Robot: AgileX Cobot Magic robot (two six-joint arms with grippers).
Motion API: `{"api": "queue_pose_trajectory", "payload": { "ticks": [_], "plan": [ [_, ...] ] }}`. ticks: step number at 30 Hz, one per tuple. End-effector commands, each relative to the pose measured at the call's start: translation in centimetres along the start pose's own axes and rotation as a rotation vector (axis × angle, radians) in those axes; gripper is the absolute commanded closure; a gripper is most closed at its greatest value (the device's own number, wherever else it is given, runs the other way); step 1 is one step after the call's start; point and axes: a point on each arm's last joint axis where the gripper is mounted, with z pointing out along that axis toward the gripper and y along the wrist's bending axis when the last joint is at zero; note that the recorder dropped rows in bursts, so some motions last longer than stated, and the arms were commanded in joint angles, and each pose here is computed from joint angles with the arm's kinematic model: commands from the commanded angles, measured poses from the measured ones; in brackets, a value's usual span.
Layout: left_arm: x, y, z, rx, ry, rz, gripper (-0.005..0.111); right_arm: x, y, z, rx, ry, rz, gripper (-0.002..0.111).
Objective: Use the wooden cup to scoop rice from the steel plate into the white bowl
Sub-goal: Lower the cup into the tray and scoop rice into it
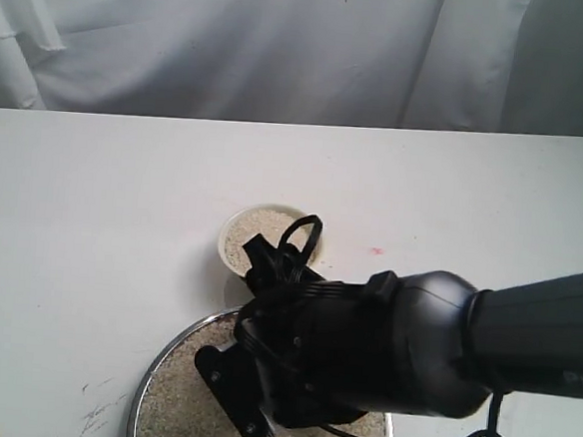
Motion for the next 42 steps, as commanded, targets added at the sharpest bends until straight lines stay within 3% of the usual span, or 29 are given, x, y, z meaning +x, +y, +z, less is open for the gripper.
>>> {"api": "queue_pose_trajectory", "payload": {
  "ticks": [1, 14, 25, 30, 35, 42],
  "plan": [
    [0.1, 0.0, 0.0, 0.002, -0.007, -0.004, 0.107, -0.9, 0.0, -0.2, 0.012, -0.003, -0.112, 0.108],
    [0.1, 0.0, 0.0, 0.002, -0.007, -0.004, 0.107, -3.2, 1.4, -1.4, -0.094, -0.107, -0.155, 0.108],
    [0.1, 0.0, 0.0, 0.002, -0.007, -0.004, 0.107, -4.4, 2.8, -1.8, -0.259, -0.221, 0.003, 0.108],
    [0.1, 0.0, 0.0, 0.002, -0.007, -0.004, 0.107, -4.7, 2.9, -1.9, -0.27, -0.259, 0.046, 0.108],
    [0.1, 0.0, 0.0, 0.002, -0.007, -0.004, 0.107, -4.4, 2.7, -1.3, -0.322, -0.321, 0.197, 0.108],
    [0.1, 0.0, 0.0, 0.002, -0.007, -0.004, 0.107, -4.1, 1.9, -0.6, -0.273, -0.387, 0.281, 0.108]
  ]
}}
